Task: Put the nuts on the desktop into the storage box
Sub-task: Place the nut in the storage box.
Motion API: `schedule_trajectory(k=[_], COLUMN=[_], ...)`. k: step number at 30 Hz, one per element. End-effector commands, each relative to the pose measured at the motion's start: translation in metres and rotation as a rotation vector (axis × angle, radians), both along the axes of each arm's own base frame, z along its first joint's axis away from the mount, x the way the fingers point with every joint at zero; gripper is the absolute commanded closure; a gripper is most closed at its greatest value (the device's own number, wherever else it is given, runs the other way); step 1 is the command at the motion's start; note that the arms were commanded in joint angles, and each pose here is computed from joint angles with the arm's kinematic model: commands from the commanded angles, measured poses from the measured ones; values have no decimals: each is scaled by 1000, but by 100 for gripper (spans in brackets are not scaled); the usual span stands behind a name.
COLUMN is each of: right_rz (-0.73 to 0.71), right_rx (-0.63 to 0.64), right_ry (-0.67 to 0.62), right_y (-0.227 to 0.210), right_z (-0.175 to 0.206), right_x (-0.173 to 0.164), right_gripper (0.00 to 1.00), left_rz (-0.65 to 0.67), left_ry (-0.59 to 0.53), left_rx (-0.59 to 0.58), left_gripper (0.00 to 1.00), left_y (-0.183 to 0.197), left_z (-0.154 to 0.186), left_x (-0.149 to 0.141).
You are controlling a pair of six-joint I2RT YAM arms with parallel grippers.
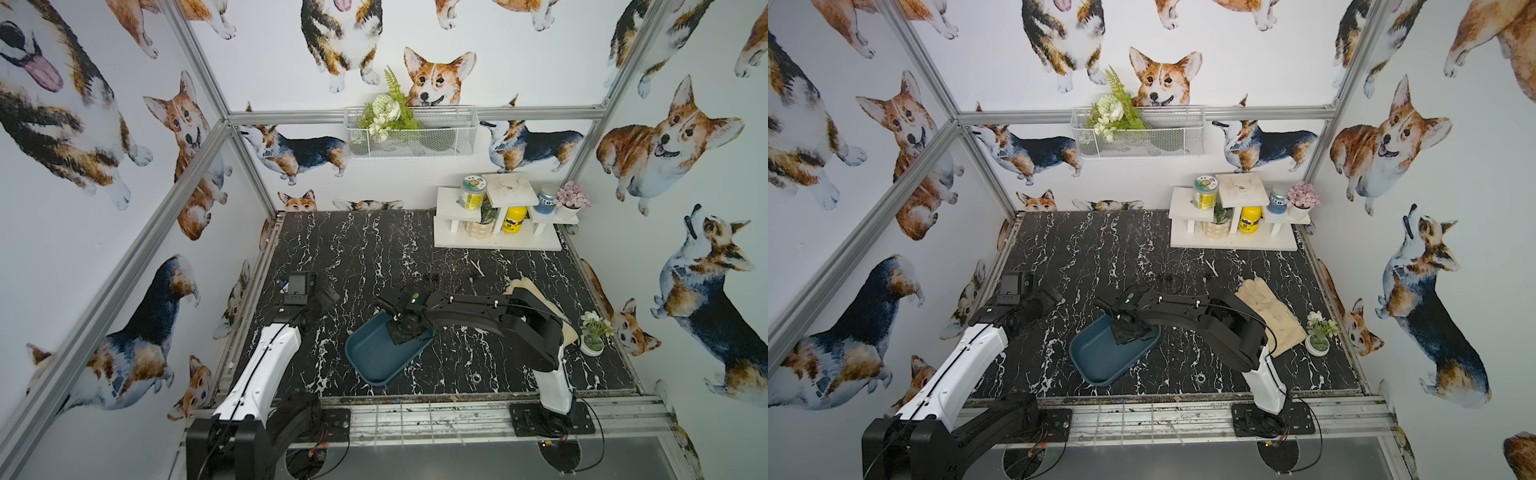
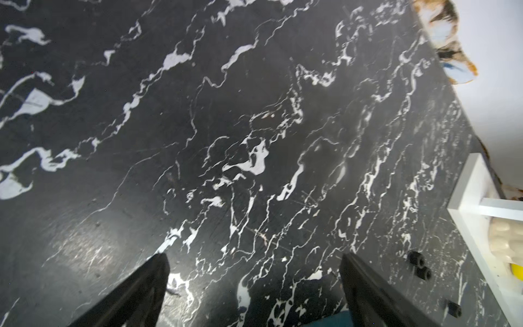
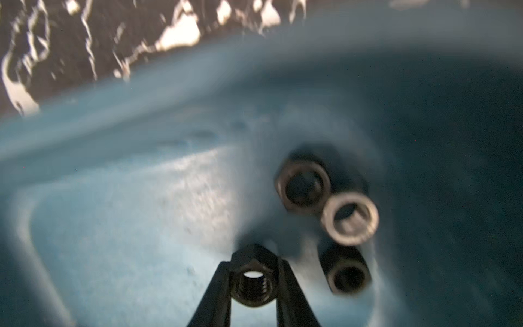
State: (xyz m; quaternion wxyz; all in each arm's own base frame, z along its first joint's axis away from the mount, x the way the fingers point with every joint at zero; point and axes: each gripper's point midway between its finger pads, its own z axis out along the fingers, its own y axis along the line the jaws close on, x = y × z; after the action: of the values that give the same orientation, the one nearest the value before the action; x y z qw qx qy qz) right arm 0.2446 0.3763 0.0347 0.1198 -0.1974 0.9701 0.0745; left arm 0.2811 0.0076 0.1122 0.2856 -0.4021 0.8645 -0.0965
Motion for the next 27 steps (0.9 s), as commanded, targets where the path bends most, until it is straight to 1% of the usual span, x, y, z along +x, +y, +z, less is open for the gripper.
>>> schedule_trajectory(k=[1,3,5,7,9,12,18,19,22,25,27], right_rz=[-9,-19,-24,-21,-20,-16,-9,-8,-3,-31,-76], right_rx=[12,1,-8,-6,12,47,152,175,267,334,370], right_ry=[-45,-63,-69,-61,-58,-62,-83,-87,-85,-106,-131], right_y=[11,11,12,14,15,16,17,18,20,13,1], right_z=[1,-2,-5,-4,-1,11,52,60,83,103,118], right_x=[12,18,20,20,18,16,9,9,4,5,11], right_gripper=[73,66,64,58,52,46,42,41,38,38,32], left_rz=[36,38,40,42,34,13,-12,-14,-21,-86,-141], left_ry=[10,10,11,11,7,3,5,-27,-47,-80,-122], left_rx=[4,3,2,2,5,19,12,9,7,13,23], left_gripper=[0,0,0,0,0,0,0,0,0,0,0], left_y=[4,4,5,5,4,4,0,0,-2,-9,-18], left_z=[-1,-2,-2,-1,0,3,4,18,24,35,46], left_x=[-3,-3,-3,-3,-3,-1,0,7,10,17,23])
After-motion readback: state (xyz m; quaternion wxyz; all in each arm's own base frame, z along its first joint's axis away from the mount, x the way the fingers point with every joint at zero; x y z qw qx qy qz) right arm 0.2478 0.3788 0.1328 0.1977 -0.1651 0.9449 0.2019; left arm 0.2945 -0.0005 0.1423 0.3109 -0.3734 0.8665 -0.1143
